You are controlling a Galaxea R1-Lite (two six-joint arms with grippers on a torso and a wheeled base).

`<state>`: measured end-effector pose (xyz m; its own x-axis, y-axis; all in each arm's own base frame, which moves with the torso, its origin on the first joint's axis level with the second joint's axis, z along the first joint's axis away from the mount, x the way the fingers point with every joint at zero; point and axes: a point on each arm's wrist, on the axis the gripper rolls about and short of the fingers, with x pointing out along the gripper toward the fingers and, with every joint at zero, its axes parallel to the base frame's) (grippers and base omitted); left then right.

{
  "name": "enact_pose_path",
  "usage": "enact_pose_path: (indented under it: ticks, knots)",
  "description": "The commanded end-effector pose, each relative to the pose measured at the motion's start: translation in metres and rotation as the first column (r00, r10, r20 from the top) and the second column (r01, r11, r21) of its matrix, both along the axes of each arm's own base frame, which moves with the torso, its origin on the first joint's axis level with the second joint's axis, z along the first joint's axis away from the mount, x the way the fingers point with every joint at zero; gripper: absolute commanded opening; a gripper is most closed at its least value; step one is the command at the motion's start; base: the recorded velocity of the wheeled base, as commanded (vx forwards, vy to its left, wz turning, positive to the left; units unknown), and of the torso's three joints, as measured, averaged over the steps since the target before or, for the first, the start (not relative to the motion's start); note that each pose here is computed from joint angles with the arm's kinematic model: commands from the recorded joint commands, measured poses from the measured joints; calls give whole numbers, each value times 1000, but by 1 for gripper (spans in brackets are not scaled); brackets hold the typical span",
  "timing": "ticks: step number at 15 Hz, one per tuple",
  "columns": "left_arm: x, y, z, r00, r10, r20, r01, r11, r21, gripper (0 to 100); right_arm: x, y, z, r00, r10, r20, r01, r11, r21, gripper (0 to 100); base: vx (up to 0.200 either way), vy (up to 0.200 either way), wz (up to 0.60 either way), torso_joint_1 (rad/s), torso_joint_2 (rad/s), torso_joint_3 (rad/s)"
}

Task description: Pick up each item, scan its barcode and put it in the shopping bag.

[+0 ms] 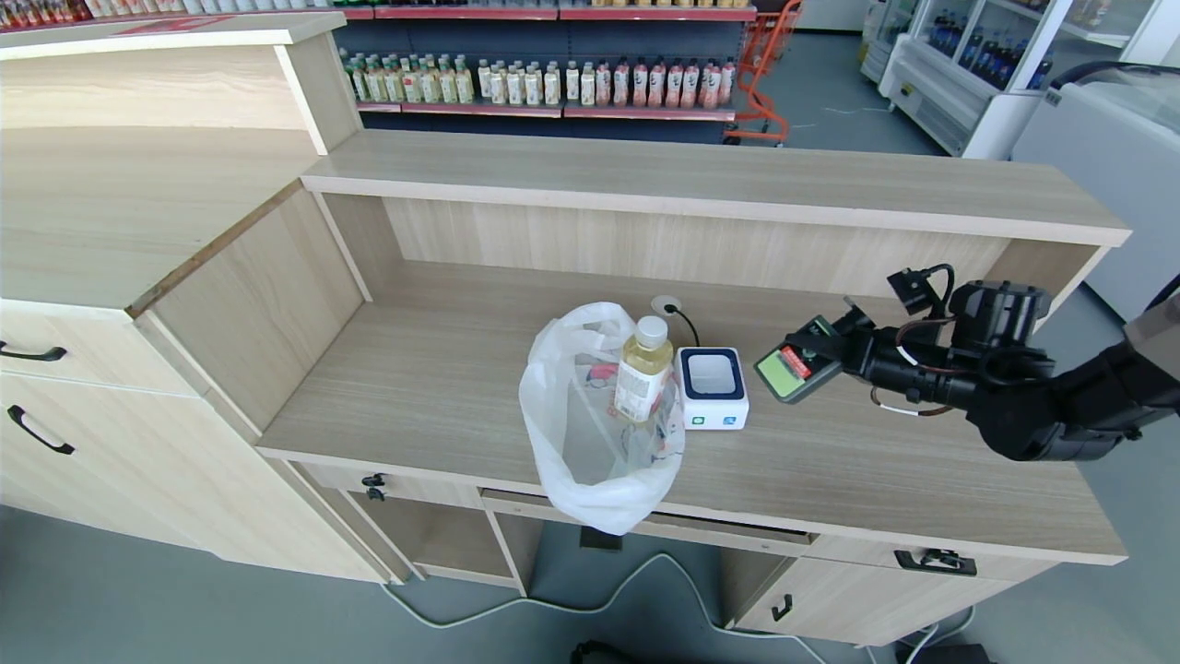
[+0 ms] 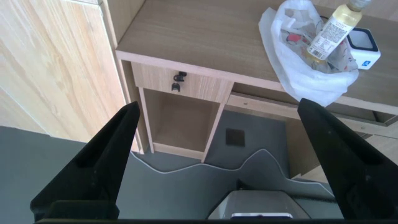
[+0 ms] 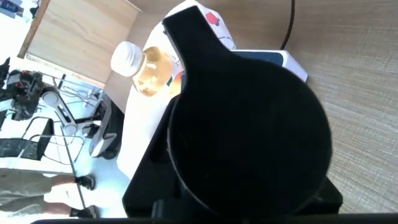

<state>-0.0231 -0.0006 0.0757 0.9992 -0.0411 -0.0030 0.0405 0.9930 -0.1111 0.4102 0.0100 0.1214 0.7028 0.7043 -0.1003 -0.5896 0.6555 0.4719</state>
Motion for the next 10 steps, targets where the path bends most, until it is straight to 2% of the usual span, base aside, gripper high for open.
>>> enact_pose_path:
  ticks: [1,4,10]
  knots:
    - [0,0,0,1000,0,0,0,1000,-1,100,5,4,-7,1000,10,9,-10,1000,-20,0,0,0,0,0,0,0]
    - [0,0,0,1000,0,0,0,1000,-1,100,8,4,-18,999,27,46,-23,996,-83,0,0,0,0,0,0,0]
    - [0,0,0,1000,0,0,0,1000,-1,100,18,16,-17,996,60,69,-54,995,-80,0,0,0,0,0,0,0]
